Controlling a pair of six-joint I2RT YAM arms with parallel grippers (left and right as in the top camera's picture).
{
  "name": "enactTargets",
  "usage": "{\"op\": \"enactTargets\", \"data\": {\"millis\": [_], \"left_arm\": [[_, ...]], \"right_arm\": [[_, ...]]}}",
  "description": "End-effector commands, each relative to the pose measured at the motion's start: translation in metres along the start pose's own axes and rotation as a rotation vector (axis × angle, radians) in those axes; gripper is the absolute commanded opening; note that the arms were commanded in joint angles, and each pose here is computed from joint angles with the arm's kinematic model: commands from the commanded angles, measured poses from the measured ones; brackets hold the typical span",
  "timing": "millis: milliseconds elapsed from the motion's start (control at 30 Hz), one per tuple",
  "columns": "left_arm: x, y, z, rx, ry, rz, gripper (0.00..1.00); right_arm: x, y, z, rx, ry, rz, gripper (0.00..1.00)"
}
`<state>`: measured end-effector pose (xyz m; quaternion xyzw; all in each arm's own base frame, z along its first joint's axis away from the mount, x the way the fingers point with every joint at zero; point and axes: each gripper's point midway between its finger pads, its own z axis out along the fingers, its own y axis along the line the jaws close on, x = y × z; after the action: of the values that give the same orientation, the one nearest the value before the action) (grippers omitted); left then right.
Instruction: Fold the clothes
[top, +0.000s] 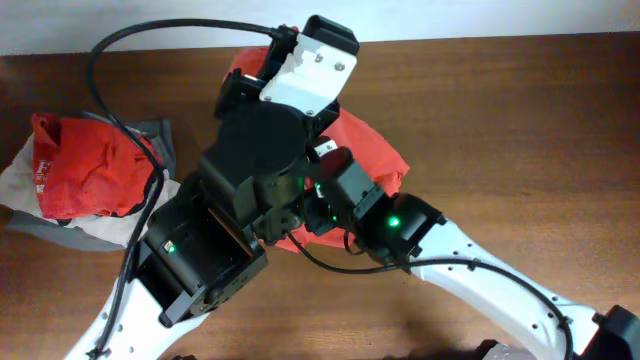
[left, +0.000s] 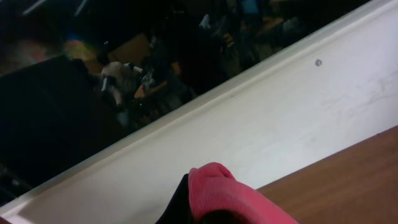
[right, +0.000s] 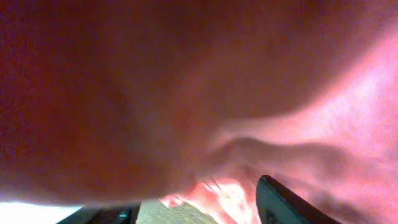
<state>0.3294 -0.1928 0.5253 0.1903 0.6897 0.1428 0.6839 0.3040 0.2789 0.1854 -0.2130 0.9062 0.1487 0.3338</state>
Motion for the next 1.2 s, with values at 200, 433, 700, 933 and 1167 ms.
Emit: {"op": "enactTargets", "data": {"millis": [200,433,700,933,1167], "left_arm": [[-0.012,0.035,-0.010,-0.108,-0.008,-0.034,0.00],[-0.008,0.037,-0.010,-0.125,0.010,-0.027,0.00],[-0.009,0.037,-0.010,-0.124,0.008,-0.029,0.00],[-0.009,0.037,-0.010,-0.124,0.009,-0.029,0.00],[-0.009,0.037,-0.010,-0.125,0.008,-0.029,0.00]], "right_arm": [[-0.011,-0.048,-0.010,0.310,-0.089,0.042,0.33],[-0.022,-0.039,-0.028,0.249,-0.132,0.032,0.34],[-0.028,0.027,-0.040,-0.130,-0.138,-0.106,0.62],[-0.030,0.064,-0.035,-0.274,-0.149,-0.129,0.63],[-0.034,0.041,-0.017,-0.036,-0.189,-0.061,0.63]]}}
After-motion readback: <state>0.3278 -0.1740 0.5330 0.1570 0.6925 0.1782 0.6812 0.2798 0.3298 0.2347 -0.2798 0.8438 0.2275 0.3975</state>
